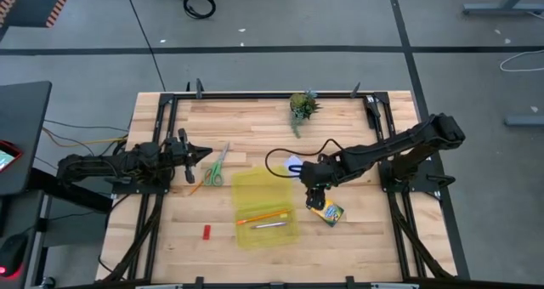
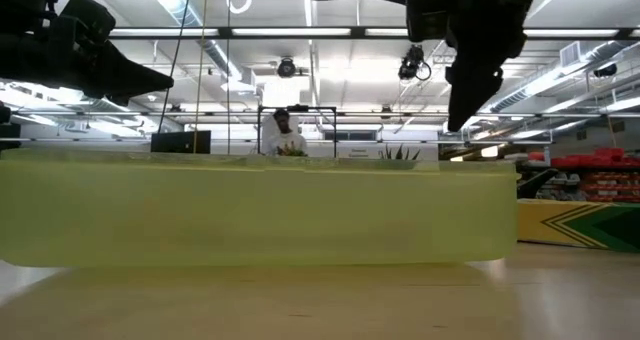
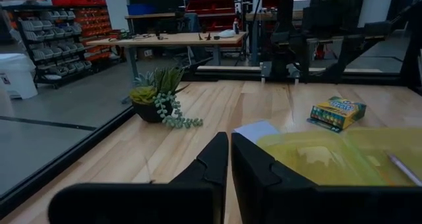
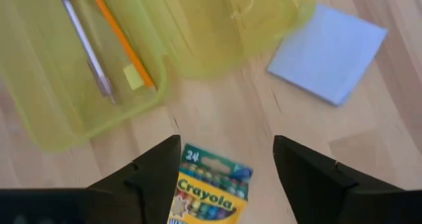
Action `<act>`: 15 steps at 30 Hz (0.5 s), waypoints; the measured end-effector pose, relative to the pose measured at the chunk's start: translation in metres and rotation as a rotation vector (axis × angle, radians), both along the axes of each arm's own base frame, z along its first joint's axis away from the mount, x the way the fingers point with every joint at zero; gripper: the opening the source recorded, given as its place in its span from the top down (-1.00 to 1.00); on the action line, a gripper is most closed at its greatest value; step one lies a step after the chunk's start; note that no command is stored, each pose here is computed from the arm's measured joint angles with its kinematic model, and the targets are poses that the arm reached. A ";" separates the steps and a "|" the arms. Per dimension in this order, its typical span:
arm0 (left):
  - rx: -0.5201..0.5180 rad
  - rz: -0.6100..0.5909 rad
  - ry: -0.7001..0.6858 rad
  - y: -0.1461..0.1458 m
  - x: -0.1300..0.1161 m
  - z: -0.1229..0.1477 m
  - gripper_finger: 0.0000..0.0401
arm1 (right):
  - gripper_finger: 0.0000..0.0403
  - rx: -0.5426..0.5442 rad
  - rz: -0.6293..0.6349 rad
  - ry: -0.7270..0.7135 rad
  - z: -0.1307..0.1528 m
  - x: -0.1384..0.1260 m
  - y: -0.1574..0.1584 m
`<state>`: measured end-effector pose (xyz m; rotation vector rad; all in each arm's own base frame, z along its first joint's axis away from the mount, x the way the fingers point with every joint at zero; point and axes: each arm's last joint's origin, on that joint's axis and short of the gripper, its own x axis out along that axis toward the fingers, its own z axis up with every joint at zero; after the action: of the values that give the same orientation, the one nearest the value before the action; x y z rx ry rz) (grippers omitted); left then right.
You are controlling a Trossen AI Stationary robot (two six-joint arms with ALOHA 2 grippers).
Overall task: Pack school essentials
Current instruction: Put the yellow crayon box into the yellow supply box
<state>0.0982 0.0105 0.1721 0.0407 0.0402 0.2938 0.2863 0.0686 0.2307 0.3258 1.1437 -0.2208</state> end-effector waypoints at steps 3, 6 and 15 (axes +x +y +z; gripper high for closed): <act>0.000 0.000 0.000 0.000 0.000 0.000 0.85 | -0.28 0.004 -0.023 0.021 -0.001 -0.003 0.003; 0.000 0.000 0.000 0.000 0.000 0.000 0.83 | -0.32 0.010 -0.028 0.027 -0.001 -0.004 0.007; 0.000 0.000 0.000 0.000 0.000 0.000 0.87 | -0.60 0.024 -0.032 0.112 -0.010 -0.015 0.012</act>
<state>0.0982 0.0104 0.1721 0.0409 0.0402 0.2936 0.2718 0.0801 0.2209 0.3569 1.2528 -0.2558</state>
